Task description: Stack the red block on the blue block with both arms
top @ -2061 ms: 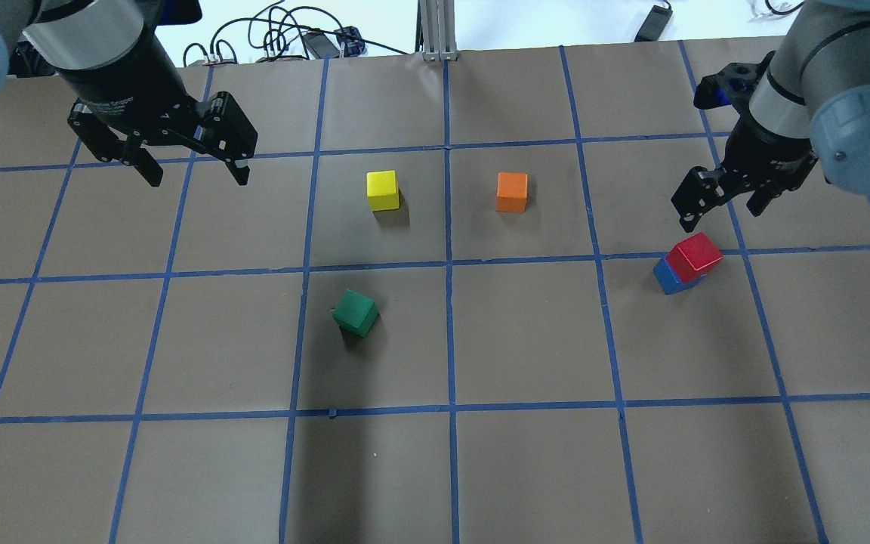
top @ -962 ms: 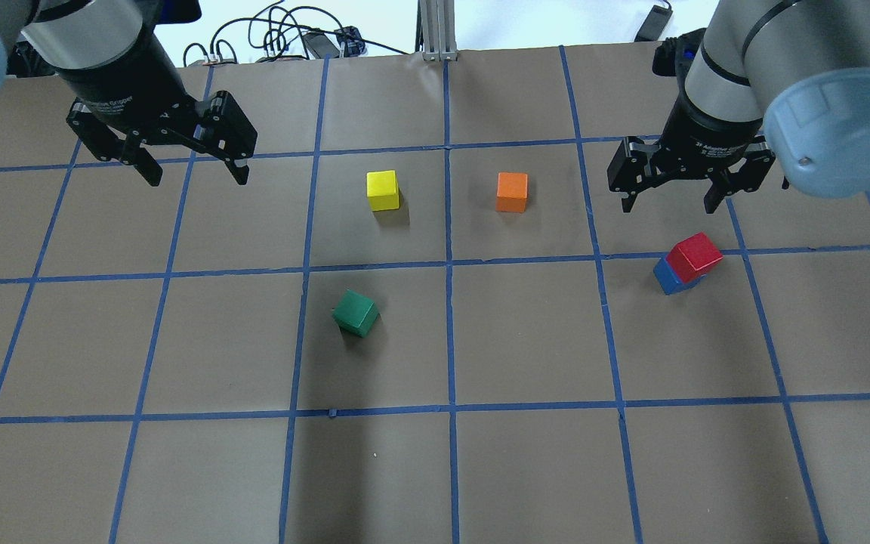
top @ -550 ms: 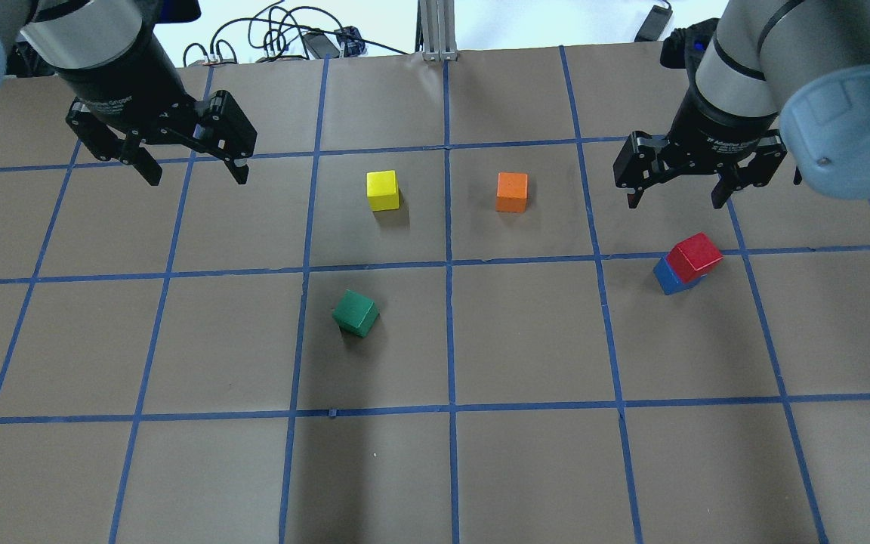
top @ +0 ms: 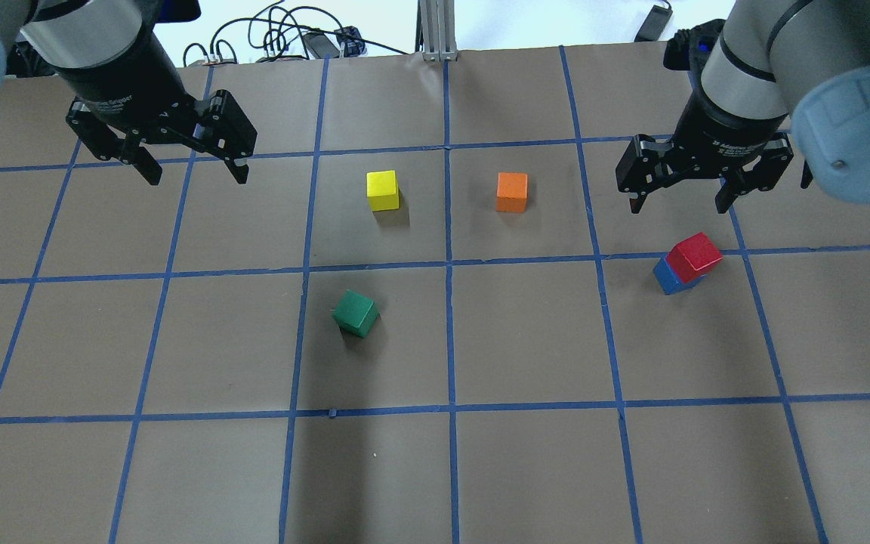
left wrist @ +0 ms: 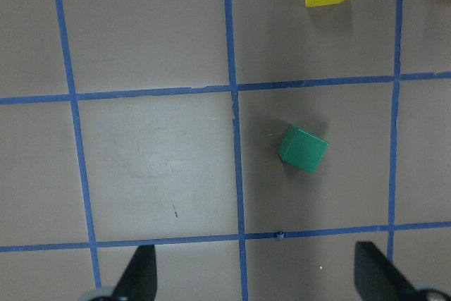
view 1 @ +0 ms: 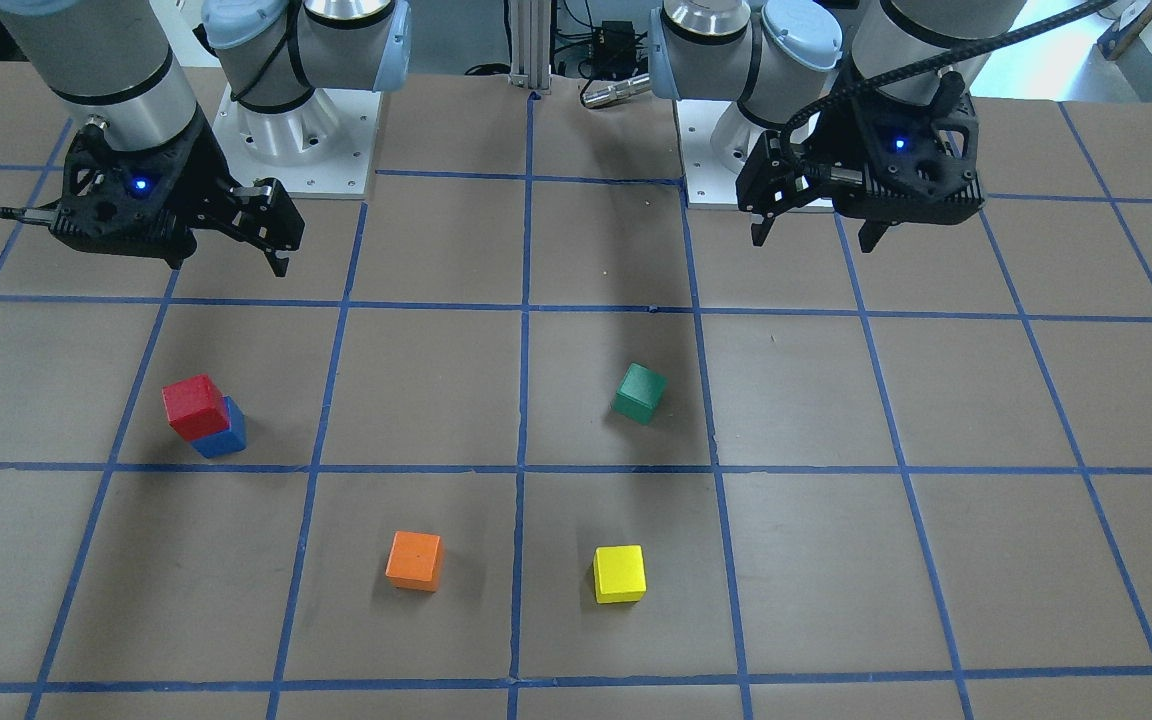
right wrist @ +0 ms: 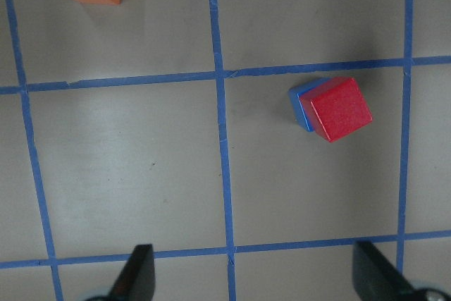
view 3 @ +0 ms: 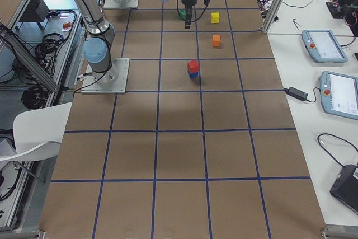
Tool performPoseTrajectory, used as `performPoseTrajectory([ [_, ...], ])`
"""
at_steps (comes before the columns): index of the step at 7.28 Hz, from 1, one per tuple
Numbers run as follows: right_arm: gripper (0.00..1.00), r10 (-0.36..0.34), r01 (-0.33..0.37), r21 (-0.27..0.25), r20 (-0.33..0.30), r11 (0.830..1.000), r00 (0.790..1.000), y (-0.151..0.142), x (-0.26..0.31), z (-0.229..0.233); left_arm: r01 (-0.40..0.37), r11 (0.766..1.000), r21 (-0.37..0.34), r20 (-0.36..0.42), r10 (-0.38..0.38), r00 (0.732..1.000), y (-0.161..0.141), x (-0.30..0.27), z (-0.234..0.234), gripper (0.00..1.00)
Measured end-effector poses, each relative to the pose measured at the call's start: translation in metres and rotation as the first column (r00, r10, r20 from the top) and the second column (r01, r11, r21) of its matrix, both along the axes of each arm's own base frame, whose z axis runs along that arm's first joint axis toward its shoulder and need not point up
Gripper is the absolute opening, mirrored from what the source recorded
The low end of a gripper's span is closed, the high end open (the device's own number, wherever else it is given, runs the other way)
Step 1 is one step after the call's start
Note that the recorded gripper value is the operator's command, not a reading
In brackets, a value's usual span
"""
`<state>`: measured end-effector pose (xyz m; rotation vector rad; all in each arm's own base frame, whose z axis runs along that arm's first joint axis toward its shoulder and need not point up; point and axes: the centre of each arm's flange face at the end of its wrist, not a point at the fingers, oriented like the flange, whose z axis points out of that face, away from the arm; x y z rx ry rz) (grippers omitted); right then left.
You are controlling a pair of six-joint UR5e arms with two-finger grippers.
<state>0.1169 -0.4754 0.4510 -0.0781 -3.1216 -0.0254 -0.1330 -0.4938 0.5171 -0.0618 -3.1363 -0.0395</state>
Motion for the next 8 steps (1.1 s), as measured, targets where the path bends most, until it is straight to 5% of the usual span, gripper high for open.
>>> performPoseTrajectory([
  [8,1.00,0.028,-0.028,-0.018,0.000,0.999,1.000,-0.0005,0.0024,0.0040,0.000,1.000,0.000,0.000,0.000,1.000,-0.0002,0.0000,0.0001,1.00],
])
